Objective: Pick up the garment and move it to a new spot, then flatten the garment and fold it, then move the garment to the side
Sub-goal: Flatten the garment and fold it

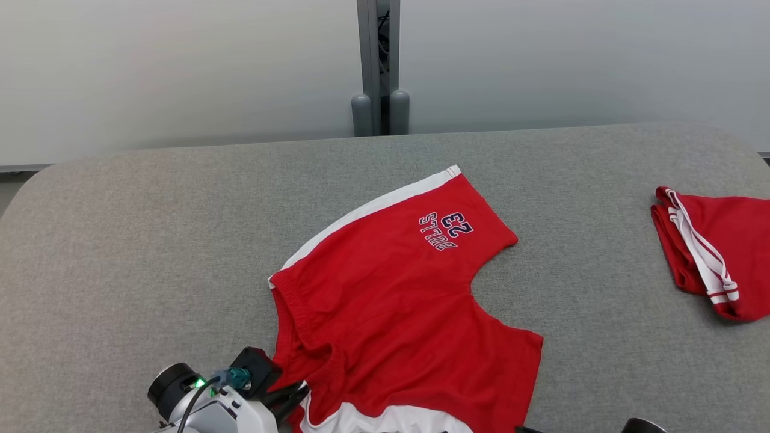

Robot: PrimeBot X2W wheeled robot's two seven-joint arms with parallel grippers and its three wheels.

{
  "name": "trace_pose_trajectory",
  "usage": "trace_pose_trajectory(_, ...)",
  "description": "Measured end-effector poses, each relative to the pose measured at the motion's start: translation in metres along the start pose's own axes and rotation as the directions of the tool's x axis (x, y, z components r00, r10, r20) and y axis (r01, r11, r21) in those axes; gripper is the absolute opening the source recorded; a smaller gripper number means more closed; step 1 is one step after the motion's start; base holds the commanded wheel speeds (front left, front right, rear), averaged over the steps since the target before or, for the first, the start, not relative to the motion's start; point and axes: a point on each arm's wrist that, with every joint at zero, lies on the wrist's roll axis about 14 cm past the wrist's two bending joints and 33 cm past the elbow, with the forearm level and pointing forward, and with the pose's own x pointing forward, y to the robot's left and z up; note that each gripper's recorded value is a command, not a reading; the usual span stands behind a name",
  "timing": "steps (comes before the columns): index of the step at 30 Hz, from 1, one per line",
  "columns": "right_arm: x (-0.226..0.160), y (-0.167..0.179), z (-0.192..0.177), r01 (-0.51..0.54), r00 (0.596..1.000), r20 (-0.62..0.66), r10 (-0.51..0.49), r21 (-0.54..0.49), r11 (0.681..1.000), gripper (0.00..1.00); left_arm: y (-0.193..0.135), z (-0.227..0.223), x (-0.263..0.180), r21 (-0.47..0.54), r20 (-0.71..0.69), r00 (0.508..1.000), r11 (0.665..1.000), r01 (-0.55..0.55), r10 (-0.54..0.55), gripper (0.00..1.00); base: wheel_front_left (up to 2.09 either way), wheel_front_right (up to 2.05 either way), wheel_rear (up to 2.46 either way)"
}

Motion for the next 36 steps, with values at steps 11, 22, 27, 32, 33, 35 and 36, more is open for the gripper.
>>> trace_pose_trajectory(11, 0.010, 0.007, -0.033, -0.022, 0.997, -0.073, 0.010, -0.166, 0.986, 1.00, 0.003, 0.001, 0.004, -0.013, 0.005, 1.000, 1.000, -0.002, 0.002, 0.00, 0.00, 0.00, 0.00)
trace_pose_trajectory(22, 0.018, 0.012, -0.054, -0.070, 0.990, -0.136, 0.038, -0.239, 0.969, 0.98, 0.008, 0.000, 0.004, -0.023, 0.006, 1.000, 1.000, -0.013, 0.013, 0.00, 0.00, 0.00, 0.00)
trace_pose_trajectory(27, 0.022, 0.013, -0.059, -0.074, 0.988, -0.152, 0.039, -0.232, 0.970, 0.97, 0.010, -0.003, 0.004, -0.030, 0.001, 1.000, 0.999, -0.016, 0.016, 0.00, 0.00, 0.00, 0.00)
trace_pose_trajectory(32, 0.024, 0.014, -0.063, -0.084, 0.985, -0.166, 0.047, -0.227, 0.970, 0.00, 0.012, -0.005, 0.004, -0.036, -0.003, 1.000, 0.999, -0.019, 0.019, 0.00, 0.00, 0.00, 0.00)
trace_pose_trajectory(33, 0.025, 0.013, -0.063, -0.086, 0.985, -0.166, 0.048, -0.230, 0.969, 0.00, 0.011, -0.005, 0.005, -0.036, -0.004, 1.000, 0.999, -0.019, 0.019, 0.00, 0.00, 0.00, 0.00)
trace_pose_trajectory(35, 0.026, 0.012, -0.062, -0.085, 0.985, -0.166, 0.046, -0.233, 0.969, 0.00, 0.012, -0.005, 0.005, -0.035, -0.005, 1.000, 0.999, -0.019, 0.019, 0.00, 0.00, 0.00, 0.00)
trace_pose_trajectory(36, 0.025, 0.011, -0.063, -0.081, 0.985, -0.168, 0.042, -0.231, 0.970, 0.00, 0.012, -0.005, 0.005, -0.034, -0.006, 1.000, 0.999, -0.020, 0.020, 0.00, 0.00, 0.00, 0.00)
